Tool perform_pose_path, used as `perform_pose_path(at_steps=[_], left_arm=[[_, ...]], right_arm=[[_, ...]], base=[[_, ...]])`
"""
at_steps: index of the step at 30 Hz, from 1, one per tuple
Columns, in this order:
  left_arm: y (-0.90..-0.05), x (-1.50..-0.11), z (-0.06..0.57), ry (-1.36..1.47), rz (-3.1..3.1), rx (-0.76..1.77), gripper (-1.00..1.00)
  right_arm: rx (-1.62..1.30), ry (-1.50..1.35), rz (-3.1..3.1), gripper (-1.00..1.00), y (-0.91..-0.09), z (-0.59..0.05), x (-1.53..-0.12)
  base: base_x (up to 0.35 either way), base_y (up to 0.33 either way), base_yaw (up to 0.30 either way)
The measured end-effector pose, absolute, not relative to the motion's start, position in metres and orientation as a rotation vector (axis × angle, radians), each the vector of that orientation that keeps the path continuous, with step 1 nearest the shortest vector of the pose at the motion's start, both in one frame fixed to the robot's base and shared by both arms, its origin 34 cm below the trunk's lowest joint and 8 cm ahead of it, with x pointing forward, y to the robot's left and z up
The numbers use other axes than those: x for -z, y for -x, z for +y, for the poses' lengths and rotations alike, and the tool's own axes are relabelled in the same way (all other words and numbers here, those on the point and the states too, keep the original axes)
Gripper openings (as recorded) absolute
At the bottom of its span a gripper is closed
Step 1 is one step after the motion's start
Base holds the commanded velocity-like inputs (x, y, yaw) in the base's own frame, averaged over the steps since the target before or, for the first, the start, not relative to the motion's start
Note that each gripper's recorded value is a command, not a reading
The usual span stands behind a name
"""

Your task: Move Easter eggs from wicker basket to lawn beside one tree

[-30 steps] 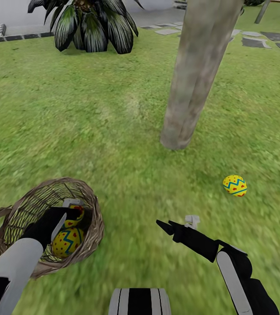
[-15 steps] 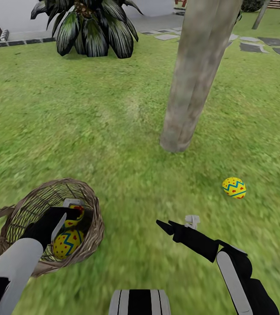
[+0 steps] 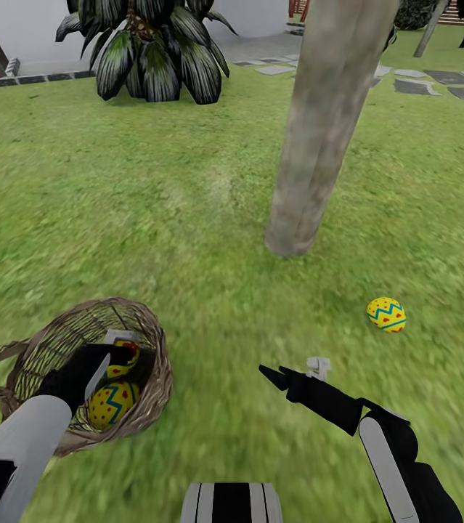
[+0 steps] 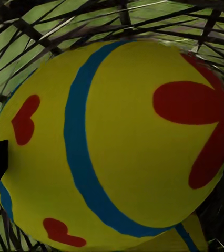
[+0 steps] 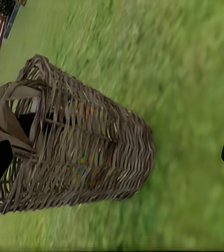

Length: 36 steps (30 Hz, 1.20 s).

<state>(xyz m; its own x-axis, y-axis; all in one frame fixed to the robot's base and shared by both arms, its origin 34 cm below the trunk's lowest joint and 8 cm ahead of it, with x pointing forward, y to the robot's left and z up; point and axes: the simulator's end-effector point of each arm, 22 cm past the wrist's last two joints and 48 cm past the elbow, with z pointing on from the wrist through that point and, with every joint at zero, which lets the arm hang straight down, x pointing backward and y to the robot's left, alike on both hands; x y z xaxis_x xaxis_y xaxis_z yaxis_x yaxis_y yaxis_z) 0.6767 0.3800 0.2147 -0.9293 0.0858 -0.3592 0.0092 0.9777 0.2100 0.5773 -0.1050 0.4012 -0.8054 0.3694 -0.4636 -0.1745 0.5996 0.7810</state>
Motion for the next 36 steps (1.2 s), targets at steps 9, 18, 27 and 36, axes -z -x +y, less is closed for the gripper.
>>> perform_pose_path(at_steps=[9, 18, 27, 36], left_arm=[[-0.677, -0.215, 0.38, -0.069, 2.75, -0.292, -1.0], [-0.68, -0.223, 0.379, -0.065, 2.739, -0.288, -1.0], [-0.683, -0.228, 0.379, -0.065, 2.731, -0.288, -1.0], [-0.683, -0.227, 0.379, -0.067, 2.731, -0.29, -1.0]], right_arm=[[-1.174, -0.154, 2.223, 1.0, -0.577, -0.105, -0.401], [-1.174, -0.145, 2.212, 1.0, -0.578, -0.104, -0.408], [-1.171, -0.141, 2.205, 1.0, -0.579, -0.105, -0.412], [-1.171, -0.141, 2.205, 1.0, -0.579, -0.105, -0.412]], base=[[-0.079, 0.0, 0.0], [-0.003, 0.0, 0.0], [-0.019, 0.0, 0.0], [-0.107, 0.0, 0.0]])
